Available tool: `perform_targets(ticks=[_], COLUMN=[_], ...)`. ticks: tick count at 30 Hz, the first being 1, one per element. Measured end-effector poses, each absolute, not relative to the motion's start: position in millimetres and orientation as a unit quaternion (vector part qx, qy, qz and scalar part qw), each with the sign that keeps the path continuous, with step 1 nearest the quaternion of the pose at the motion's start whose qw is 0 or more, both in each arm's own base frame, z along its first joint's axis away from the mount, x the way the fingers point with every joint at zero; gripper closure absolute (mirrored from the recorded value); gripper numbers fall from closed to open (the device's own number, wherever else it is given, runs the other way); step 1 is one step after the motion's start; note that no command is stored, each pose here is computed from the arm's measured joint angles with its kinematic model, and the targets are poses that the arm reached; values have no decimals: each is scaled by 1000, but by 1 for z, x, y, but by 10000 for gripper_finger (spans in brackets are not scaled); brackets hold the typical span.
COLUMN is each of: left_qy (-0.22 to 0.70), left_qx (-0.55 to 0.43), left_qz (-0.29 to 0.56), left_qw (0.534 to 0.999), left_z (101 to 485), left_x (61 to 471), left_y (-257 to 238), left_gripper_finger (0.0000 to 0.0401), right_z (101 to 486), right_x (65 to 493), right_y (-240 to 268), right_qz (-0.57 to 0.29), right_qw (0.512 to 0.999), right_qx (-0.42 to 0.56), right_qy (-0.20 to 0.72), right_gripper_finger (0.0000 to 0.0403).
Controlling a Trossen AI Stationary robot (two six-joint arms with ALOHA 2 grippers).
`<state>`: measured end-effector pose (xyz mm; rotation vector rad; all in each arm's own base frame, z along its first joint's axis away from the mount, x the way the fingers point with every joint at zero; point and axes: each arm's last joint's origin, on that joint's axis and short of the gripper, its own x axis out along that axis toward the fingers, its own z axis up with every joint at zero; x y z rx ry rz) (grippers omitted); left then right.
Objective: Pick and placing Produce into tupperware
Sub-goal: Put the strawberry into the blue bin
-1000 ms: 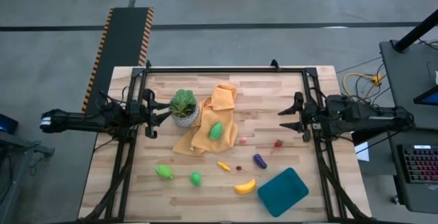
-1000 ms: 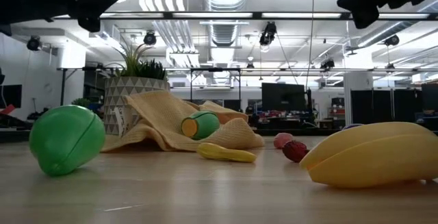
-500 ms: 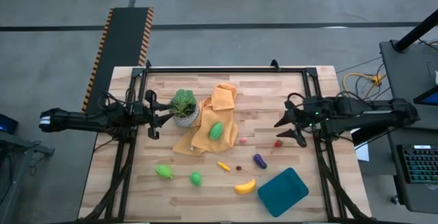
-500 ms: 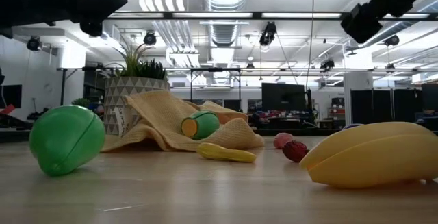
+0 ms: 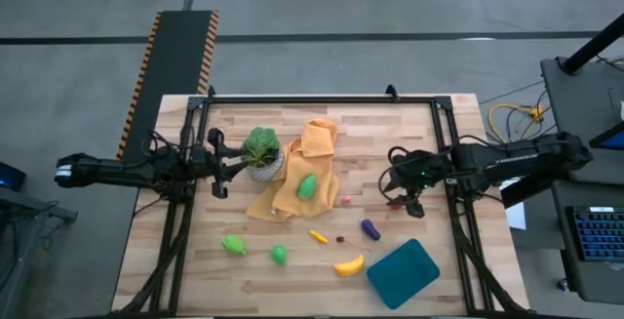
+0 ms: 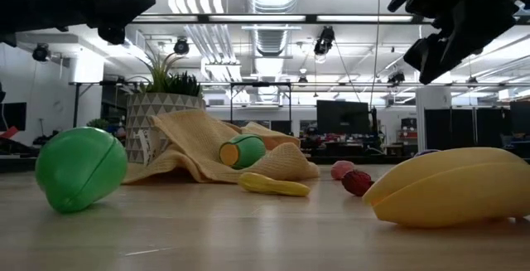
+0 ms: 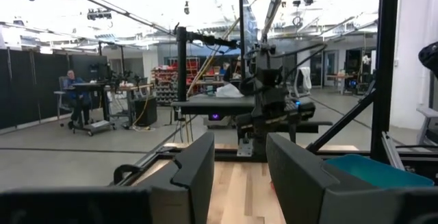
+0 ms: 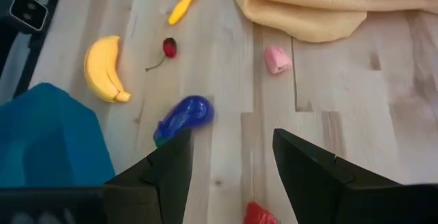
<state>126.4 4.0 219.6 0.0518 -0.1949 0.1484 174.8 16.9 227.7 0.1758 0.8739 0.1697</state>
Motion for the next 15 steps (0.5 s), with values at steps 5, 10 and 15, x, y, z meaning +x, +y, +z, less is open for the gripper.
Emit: perform_targets(ticks=[5, 10, 15], left_qy=[-97, -97, -96], left_qx=[26, 26, 26], left_qz=[74, 74, 74], left_qw=[992, 992, 992], left_z=[220, 220, 219], left_x=[126, 126, 126], left_y=[4, 4, 4], left_gripper_finger=[280, 280, 280], right_z=[234, 272, 280], right_x=[176, 181, 162], right_y=[15, 16, 11], right_qz=[63, 92, 47], right_qw=[915, 974, 979], right_qx=[61, -5, -44], right_qy=[394, 207, 195], right_gripper_finger=[209, 209, 209])
